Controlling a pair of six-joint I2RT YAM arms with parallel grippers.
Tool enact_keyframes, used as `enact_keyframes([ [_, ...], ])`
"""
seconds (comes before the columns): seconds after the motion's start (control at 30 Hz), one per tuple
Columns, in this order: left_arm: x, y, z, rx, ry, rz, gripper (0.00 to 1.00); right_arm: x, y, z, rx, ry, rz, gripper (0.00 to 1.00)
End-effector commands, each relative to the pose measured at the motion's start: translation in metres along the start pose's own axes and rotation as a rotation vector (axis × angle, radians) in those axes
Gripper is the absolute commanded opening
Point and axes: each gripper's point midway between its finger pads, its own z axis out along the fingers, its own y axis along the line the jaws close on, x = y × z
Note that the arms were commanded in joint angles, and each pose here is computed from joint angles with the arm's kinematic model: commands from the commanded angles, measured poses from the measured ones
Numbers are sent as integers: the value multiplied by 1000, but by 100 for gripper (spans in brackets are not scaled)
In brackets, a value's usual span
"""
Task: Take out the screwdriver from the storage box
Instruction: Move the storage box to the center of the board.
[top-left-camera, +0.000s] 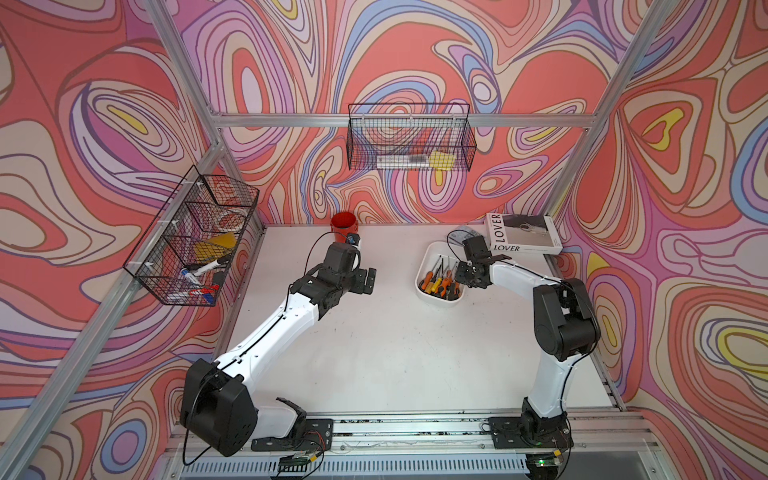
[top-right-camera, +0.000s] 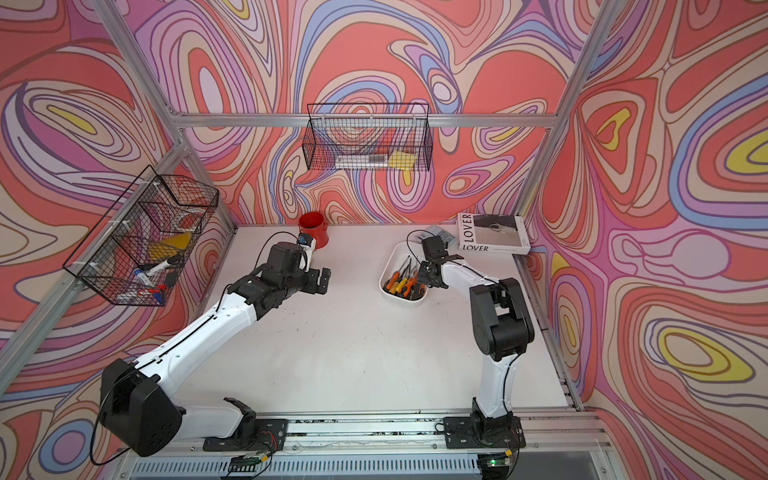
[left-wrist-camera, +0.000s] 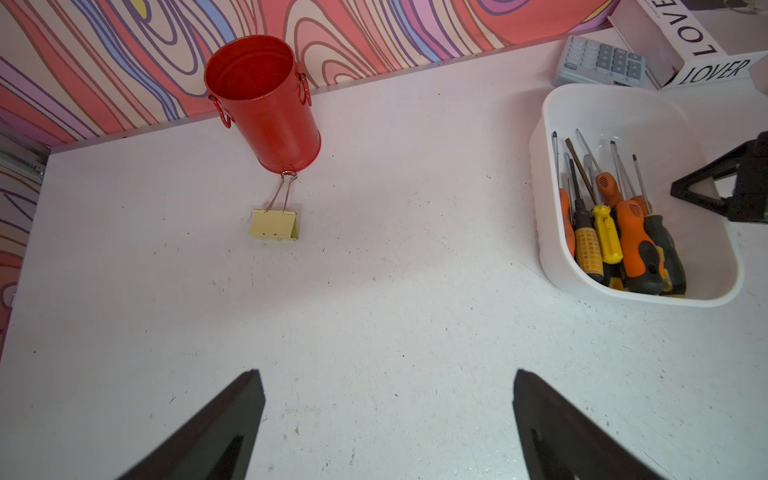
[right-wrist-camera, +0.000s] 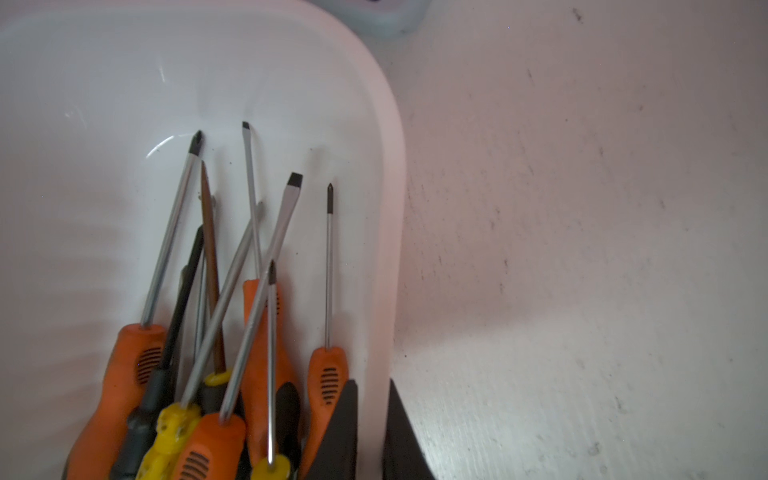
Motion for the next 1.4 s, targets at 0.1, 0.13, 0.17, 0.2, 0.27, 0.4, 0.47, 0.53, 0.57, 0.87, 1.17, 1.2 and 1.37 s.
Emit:
enact_keyframes([
  [0.1,-1,9,-4,-49,1,4,99,1,1,1,3,24,-28,0],
  [0.13,-2,8,-4,-46,0,3,99,2,2,1,-1,26,-34,0],
  [0.17,-1,8,-5,-43,5,4,99,2,3,-1,-8,27,-40,0],
  [0.2,-1,7,-5,-40,9,2,99,2,4,-2,-14,29,-49,0],
  [0.27,2,7,-4,-42,20,-3,99,4,6,-3,-33,32,-67,0],
  [0.4,6,8,-3,-43,25,-12,99,12,14,-7,-102,49,-101,0],
  [0.47,6,8,-4,-42,17,-14,99,18,19,-9,-130,61,-126,0],
  [0.53,6,8,-4,-42,10,-17,99,23,24,-12,-152,71,-157,0],
  [0.57,6,9,-4,-46,5,-23,99,27,27,-14,-160,78,-174,0],
  [0.87,14,4,5,-23,31,-33,99,60,69,-33,-237,125,-318,0],
  [1.17,32,-12,23,47,104,-84,99,86,108,-53,-298,131,-370,0],
  [1.2,34,-14,26,57,111,-92,99,87,111,-55,-305,129,-382,0],
  [1.37,48,-22,36,76,203,-153,99,95,123,-57,-310,155,-409,0],
])
